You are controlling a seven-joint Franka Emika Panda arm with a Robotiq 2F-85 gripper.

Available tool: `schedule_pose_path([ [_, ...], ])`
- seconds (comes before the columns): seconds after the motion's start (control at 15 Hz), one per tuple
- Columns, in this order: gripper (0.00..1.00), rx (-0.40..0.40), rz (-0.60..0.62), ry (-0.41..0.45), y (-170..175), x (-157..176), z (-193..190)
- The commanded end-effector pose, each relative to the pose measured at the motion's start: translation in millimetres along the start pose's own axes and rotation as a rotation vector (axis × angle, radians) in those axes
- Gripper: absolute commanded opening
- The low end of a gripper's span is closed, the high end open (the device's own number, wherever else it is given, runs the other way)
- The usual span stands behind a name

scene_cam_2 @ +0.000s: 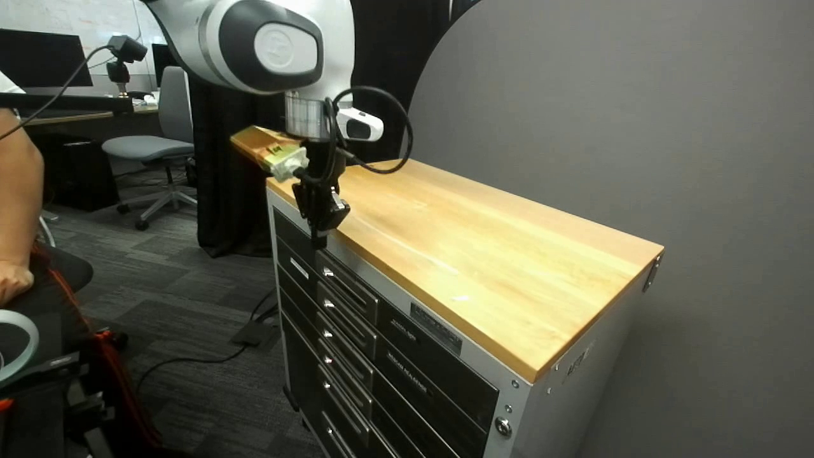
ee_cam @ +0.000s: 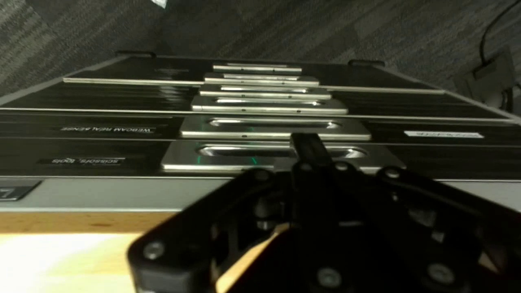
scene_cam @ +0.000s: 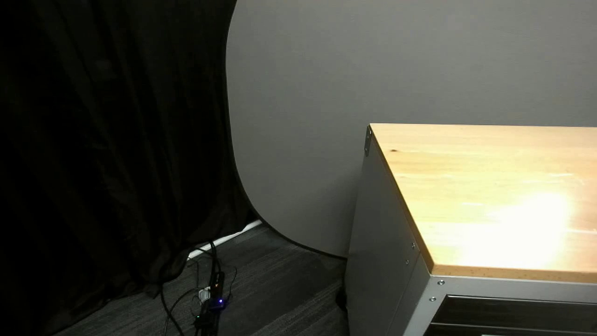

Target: Put the screwdriver into the drawer and close it.

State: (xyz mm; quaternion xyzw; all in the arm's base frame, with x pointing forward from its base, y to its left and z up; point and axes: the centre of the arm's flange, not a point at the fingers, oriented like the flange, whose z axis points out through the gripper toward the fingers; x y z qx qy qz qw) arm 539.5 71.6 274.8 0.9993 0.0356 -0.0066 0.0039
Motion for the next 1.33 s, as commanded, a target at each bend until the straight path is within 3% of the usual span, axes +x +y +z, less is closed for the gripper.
schedule_pose_path([
  [0.0, 0.31, -0.012, -0.031, -0.114, -28.9, 14.0, -46.7],
  [0.6, 0.99, -0.034, -0.071, -0.225, -88.5, 44.0, -108.3],
  [0.93, 1.0, -0.042, -0.05, -0.3, -90.4, 53.0, -122.2],
  [1.0, 1.0, -0.04, -0.077, -0.269, -85.5, 36.6, -109.0],
  [1.27, 1.0, -0.042, -0.066, -0.288, -85.3, 42.0, -111.2],
])
